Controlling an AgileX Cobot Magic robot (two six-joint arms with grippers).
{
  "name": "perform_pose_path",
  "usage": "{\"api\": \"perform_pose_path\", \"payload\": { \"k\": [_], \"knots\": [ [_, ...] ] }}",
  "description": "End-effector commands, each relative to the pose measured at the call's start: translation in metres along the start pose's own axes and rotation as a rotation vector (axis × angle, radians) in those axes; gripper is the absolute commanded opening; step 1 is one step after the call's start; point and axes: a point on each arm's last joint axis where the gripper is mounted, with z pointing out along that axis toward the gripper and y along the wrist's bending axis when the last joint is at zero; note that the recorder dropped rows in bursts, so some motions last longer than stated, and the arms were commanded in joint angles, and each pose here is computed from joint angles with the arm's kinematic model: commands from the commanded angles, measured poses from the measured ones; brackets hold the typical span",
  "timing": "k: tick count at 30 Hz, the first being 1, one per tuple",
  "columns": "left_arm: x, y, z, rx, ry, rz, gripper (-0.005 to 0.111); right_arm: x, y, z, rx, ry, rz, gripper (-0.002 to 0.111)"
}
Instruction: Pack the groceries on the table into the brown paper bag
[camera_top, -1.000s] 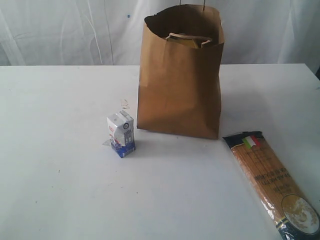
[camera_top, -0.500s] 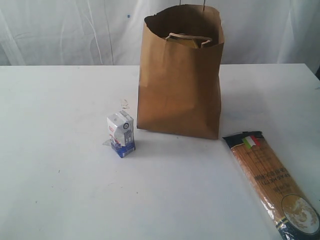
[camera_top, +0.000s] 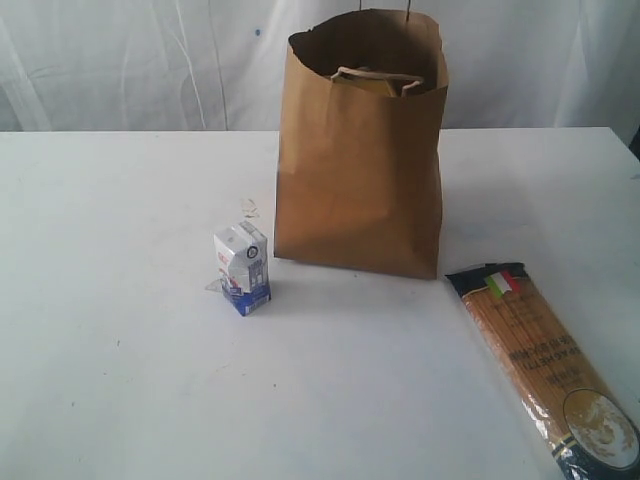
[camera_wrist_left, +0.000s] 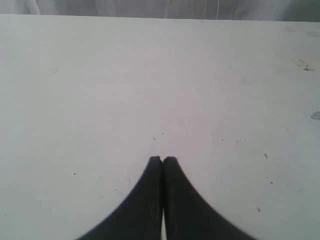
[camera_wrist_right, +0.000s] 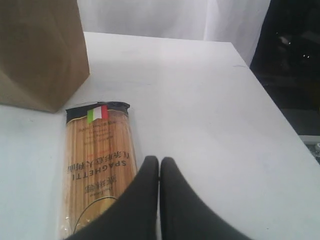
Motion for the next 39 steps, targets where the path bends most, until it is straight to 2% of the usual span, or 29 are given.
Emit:
{"api": "perform_pose_path", "payload": {
  "k": [1,7,12,23,25,27,29,31,34,36,37,39],
  "knots": [
    [0.000,0.000,0.000,0.005,-0.006,0.005,0.000,0.001,0.002,0.000,-0.026,0.004,-0.007,0.000],
    [0.000,0.000,0.000,0.005,-0.006,0.005,0.000,0.001,0.001,0.000,0.003,0.004,0.054,0.000],
    [0.000,0.000,0.000,0.005,-0.006,0.005,0.000,0.000,0.001,0.000,0.009,-0.008,-0.023,0.000],
    [0.000,0.000,0.000,0.005,-0.006,0.005,0.000,0.000,0.001,0.000,0.010,-0.006,-0.024,0.000],
    [-0.004,-0.001,0.000,0.009,-0.056,0.041,0.000,0.000,0.001,0.000,0.010,-0.006,-0.024,0.000],
    [-0.020,-0.007,-0.003,0.088,-0.233,-0.049,0.000,0.000,0.001,0.000,0.010,-0.006,-0.024,0.000],
    [-0.039,-0.013,-0.010,0.173,-0.451,-0.072,0.000,0.000,0.001,0.000,0.010,-0.006,-0.024,0.000],
    [-0.059,-0.020,-0.025,0.259,-0.720,-0.035,0.000,0.000,0.001,0.000,0.010,-0.006,-0.024,0.000],
    [-0.076,-0.028,-0.050,0.382,-1.035,-0.004,0.000,0.000,0.001,0.000,0.010,-0.006,-0.024,0.000],
    [-0.093,-0.035,-0.076,0.481,-1.249,0.057,0.000,0.000,0.001,0.000,0.010,-0.006,-0.024,0.000],
    [-0.103,-0.038,-0.089,0.513,-1.322,0.100,0.000,0.000,0.001,0.000,0.010,-0.006,-0.024,0.000],
    [-0.123,-0.040,-0.104,0.505,-1.372,0.172,0.000,0.000,0.001,0.000,0.010,-0.006,-0.024,0.000]
  ]
}}
